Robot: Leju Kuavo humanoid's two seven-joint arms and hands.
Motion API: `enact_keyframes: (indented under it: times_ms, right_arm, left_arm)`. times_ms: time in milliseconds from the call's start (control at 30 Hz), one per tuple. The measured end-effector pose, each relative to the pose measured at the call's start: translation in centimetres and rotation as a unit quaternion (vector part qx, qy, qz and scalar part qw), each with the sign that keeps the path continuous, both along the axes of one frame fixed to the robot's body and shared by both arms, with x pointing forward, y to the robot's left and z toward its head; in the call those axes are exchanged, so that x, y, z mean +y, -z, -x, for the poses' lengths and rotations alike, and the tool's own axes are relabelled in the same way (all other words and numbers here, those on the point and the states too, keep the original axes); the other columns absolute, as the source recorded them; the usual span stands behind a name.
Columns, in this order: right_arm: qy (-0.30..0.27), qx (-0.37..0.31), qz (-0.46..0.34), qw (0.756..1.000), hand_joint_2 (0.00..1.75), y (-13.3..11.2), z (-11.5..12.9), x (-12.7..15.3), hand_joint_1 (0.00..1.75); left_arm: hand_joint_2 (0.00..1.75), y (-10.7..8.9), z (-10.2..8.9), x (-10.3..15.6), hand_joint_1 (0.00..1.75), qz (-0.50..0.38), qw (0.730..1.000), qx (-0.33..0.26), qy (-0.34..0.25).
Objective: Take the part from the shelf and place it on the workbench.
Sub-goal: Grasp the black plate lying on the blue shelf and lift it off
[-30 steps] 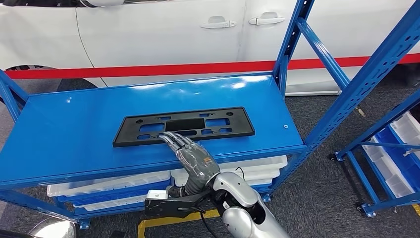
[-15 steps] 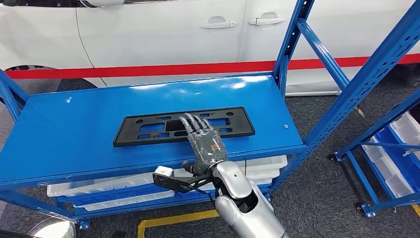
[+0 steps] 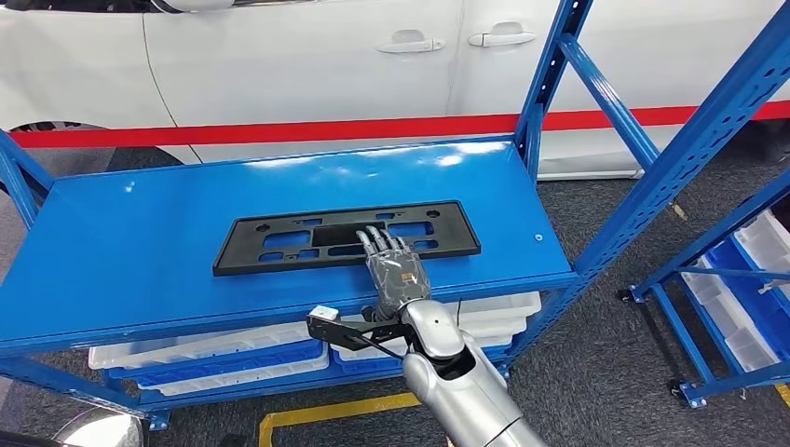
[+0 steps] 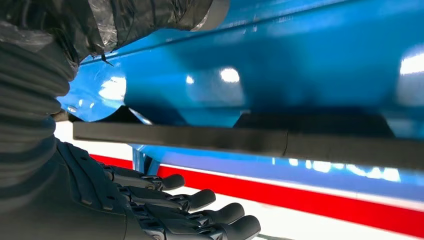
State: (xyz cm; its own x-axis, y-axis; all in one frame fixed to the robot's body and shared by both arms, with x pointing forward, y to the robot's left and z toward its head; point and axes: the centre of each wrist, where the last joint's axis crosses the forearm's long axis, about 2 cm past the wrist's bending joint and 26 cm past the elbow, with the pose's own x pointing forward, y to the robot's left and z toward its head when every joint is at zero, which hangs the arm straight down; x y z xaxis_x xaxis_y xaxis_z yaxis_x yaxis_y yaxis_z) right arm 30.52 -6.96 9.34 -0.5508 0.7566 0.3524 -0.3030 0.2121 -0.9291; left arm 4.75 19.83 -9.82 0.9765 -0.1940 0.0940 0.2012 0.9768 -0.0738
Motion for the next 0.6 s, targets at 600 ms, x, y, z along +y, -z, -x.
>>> enact_keyframes:
  times_ms: [600]
  right_arm:
    - [-0.012,0.022,0.01,1.0,1.75,1.15,0.48,0.97,0.0]
  left_arm:
    - [0.0,-0.01,0.14,-0.74,0.0,0.017,1.0,0.009,-0.02]
